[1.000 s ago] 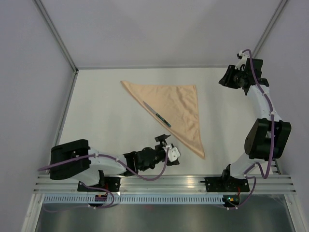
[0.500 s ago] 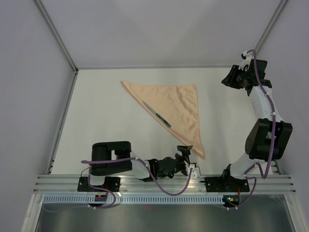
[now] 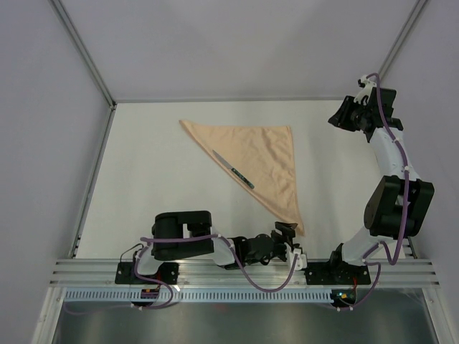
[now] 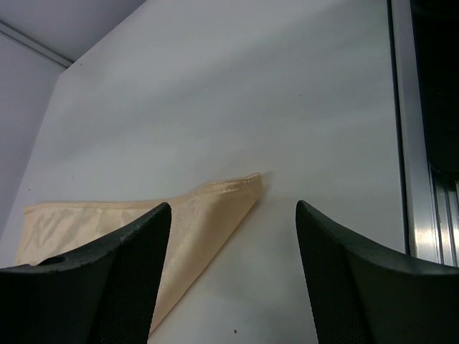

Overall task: Fold the napkin, place the utensils inside, and roll it up
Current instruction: Fold the napkin

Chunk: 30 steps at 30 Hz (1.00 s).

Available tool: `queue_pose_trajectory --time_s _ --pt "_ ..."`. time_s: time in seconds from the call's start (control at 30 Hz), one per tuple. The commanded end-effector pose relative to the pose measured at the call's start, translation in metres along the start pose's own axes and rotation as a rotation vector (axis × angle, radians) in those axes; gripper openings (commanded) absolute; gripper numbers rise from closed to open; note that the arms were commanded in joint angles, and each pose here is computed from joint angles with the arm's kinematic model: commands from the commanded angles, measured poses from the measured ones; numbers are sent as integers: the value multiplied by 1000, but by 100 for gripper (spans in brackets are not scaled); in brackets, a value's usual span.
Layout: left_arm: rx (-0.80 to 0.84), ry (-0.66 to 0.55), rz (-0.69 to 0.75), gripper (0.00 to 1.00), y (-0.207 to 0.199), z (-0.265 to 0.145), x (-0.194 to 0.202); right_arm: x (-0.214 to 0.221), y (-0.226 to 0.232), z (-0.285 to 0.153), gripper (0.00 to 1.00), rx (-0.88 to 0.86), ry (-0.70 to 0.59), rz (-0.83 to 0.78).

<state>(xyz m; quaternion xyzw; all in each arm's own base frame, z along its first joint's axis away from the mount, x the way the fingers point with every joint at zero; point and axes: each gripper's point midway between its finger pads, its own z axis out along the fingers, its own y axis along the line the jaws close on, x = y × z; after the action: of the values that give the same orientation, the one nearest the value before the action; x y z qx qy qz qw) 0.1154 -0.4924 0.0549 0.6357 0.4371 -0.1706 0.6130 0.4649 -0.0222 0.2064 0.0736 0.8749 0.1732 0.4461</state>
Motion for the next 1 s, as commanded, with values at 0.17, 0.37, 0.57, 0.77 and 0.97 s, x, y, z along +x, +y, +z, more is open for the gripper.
queue_pose_trajectory --time_s 0.17,0.37,0.57,0.77,0.97 --pt "40 -46 50 67 -14 23 -9 -10 6 -7 35 -19 -42 6" --pt "24 -27 58 63 -14 27 -2 -10 6 -7 34 -20 -45 8" --pt "16 -15 62 57 -15 29 2 -10 4 -8 33 -18 -47 11" --pt "-5 -2 64 49 -11 32 5 -9 4 -7 32 -23 -45 13" --pt "-23 11 57 38 -6 36 5 -9 3 -7 32 -22 -45 14"
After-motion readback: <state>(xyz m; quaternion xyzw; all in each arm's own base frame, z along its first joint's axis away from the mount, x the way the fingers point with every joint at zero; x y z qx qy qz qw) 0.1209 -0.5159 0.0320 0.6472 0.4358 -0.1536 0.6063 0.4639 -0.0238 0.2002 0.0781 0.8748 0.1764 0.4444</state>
